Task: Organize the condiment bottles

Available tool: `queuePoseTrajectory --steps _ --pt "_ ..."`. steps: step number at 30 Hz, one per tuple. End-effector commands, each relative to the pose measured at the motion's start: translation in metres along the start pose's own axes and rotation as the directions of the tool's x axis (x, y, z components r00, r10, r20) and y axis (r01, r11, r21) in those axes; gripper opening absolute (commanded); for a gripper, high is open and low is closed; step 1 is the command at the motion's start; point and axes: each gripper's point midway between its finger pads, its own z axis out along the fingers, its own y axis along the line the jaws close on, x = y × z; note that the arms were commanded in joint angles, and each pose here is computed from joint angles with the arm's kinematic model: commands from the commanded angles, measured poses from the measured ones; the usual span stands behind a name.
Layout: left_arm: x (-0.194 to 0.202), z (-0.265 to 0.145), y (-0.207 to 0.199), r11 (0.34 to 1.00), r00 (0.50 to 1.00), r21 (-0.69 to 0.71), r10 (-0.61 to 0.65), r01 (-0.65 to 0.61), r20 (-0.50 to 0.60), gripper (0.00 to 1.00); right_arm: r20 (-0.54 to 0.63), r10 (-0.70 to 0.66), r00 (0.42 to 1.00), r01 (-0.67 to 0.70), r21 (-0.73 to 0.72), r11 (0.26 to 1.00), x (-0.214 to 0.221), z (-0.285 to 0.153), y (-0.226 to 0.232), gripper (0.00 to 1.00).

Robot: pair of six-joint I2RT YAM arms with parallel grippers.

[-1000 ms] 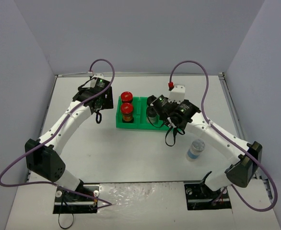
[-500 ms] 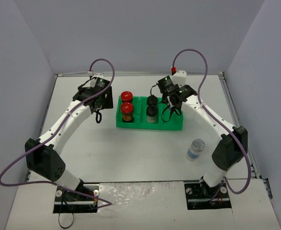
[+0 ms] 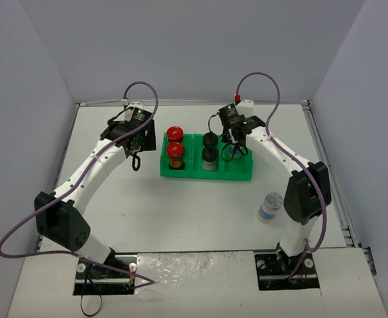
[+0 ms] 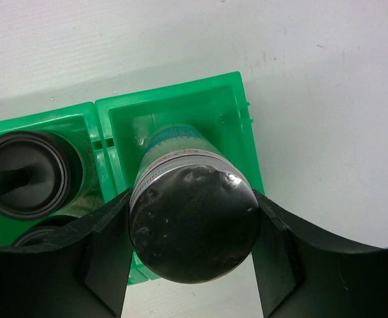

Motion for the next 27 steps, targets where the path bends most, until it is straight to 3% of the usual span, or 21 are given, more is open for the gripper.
queuePoseTrajectory --steps 1,20,23,27 --pt "-0.027 -0.023 0.012 0.999 0.996 -0.002 -0.035 0.036 0.087 0.88 0.085 0.054 0.995 -0.05 -0.043 0.998 -0.032 0.001 0.012 0.0" --pt "-0.028 -0.026 0.015 0.999 0.995 -0.005 -0.037 0.038 0.091 0.88 0.055 0.044 0.998 -0.044 0.001 0.999 -0.017 0.032 0.009 0.01" --pt "-0.028 -0.026 0.015 0.999 0.995 -0.006 -0.036 0.036 0.089 0.88 0.053 0.046 0.998 -0.046 0.009 0.999 -0.016 0.034 0.007 0.02" --pt "-0.027 -0.025 0.015 0.999 0.996 -0.009 -0.034 0.035 0.087 0.88 0.044 0.047 0.998 -0.047 0.008 0.999 -0.015 0.037 0.004 0.11"
